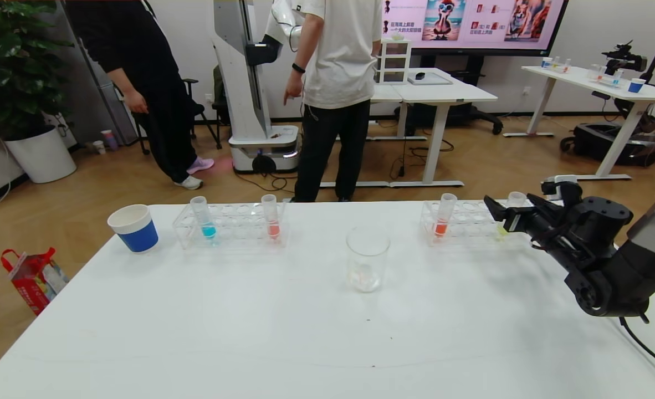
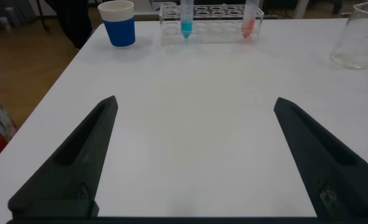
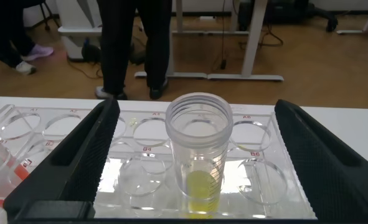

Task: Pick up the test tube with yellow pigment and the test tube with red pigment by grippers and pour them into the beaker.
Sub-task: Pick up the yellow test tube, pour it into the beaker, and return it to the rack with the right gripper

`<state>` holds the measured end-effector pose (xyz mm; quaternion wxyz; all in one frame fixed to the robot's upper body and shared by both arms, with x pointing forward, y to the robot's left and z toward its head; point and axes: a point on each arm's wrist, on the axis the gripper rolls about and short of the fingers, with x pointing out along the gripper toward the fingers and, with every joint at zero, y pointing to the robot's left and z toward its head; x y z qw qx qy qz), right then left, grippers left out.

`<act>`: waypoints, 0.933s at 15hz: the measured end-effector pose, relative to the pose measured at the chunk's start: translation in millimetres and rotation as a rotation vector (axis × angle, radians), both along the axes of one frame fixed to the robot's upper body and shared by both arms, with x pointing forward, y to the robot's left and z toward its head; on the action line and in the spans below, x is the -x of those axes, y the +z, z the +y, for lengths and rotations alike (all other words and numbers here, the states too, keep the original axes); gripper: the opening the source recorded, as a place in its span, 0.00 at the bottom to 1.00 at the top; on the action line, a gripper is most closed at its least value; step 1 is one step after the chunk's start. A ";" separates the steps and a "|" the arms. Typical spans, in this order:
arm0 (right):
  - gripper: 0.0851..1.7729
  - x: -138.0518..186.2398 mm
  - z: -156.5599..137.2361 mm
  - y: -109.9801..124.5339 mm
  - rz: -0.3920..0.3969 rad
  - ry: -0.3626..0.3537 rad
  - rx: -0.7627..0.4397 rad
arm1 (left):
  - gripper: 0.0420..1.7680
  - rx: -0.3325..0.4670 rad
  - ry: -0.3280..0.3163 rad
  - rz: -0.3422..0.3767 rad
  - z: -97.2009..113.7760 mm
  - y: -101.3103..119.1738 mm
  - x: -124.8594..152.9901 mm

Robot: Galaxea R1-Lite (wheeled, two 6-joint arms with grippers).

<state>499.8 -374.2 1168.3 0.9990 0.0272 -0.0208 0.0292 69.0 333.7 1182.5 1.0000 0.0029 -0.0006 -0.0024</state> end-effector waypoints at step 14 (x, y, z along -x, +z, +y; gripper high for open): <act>0.26 -5.1 0.3 1.1 -0.017 -0.003 0.011 | 0.99 0.000 0.000 0.000 0.0 0.0 0.0</act>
